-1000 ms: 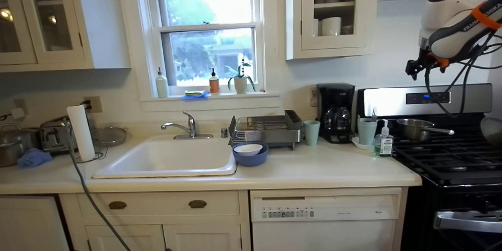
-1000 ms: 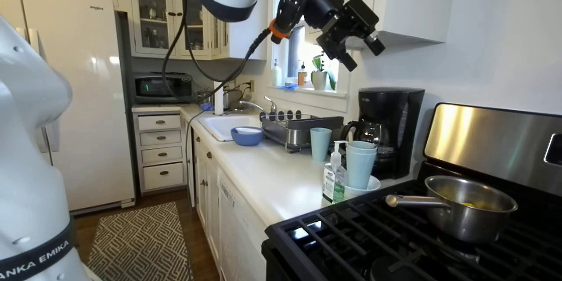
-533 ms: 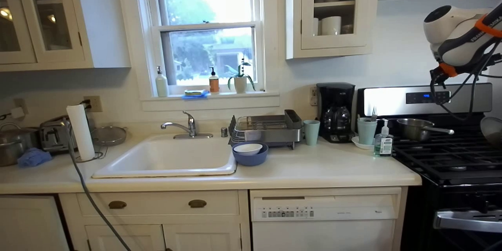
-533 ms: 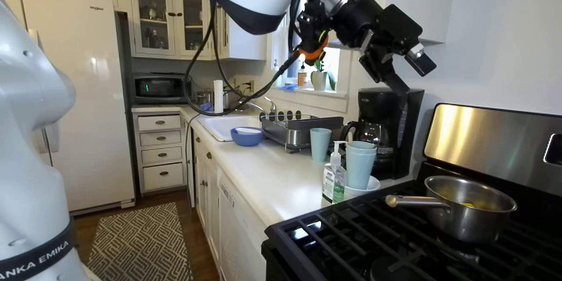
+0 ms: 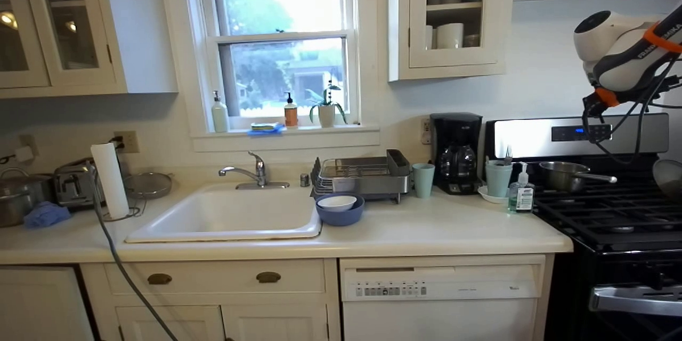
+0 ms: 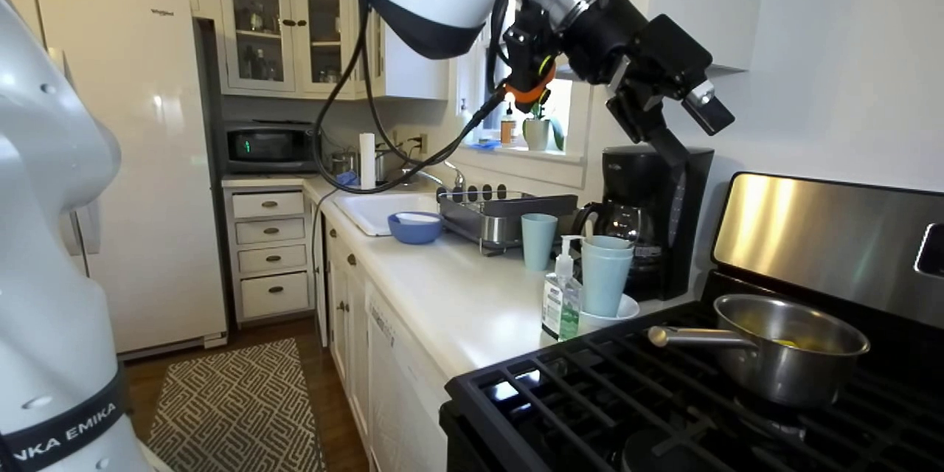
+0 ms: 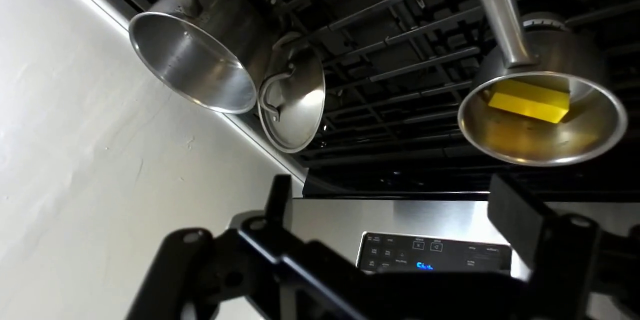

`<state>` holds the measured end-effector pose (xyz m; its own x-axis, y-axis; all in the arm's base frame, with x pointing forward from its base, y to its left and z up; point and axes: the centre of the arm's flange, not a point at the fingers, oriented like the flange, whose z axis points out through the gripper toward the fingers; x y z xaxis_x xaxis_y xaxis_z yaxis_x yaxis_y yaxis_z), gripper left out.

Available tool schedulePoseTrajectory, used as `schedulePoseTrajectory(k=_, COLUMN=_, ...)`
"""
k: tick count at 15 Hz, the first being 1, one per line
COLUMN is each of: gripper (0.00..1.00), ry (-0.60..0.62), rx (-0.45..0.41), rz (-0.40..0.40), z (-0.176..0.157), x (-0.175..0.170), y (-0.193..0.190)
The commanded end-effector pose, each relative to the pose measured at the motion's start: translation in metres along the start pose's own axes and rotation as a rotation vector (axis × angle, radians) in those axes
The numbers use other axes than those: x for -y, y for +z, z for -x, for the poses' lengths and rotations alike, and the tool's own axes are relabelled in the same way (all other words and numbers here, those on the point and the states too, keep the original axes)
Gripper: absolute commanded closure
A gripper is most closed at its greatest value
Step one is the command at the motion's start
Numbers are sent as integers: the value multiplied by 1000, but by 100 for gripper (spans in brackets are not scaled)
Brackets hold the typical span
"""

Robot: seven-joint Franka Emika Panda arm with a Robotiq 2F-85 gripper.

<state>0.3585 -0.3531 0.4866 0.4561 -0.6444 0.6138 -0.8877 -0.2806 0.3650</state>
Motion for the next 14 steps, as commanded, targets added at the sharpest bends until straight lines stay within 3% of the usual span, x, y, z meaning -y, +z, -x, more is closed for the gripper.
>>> schedulePoseTrajectory(k=1, gripper=0, ry=0, rx=0, rz=0, z=0, x=0, y=0)
schedulePoseTrajectory(k=5, gripper=0, ry=107, rx=199, rz=27, z=-39, x=43, y=7)
schedulePoseTrajectory(k=8, gripper=0, ry=234, rx=283, rz=45, z=-82, x=59, y=29)
schedulePoseTrajectory(k=11, gripper=0, ry=336, rx=324, rz=90, z=-122, x=53, y=65)
schedulePoseTrajectory(k=14, gripper=0, ry=416, rx=312, rz=124, z=-157, x=32, y=103)
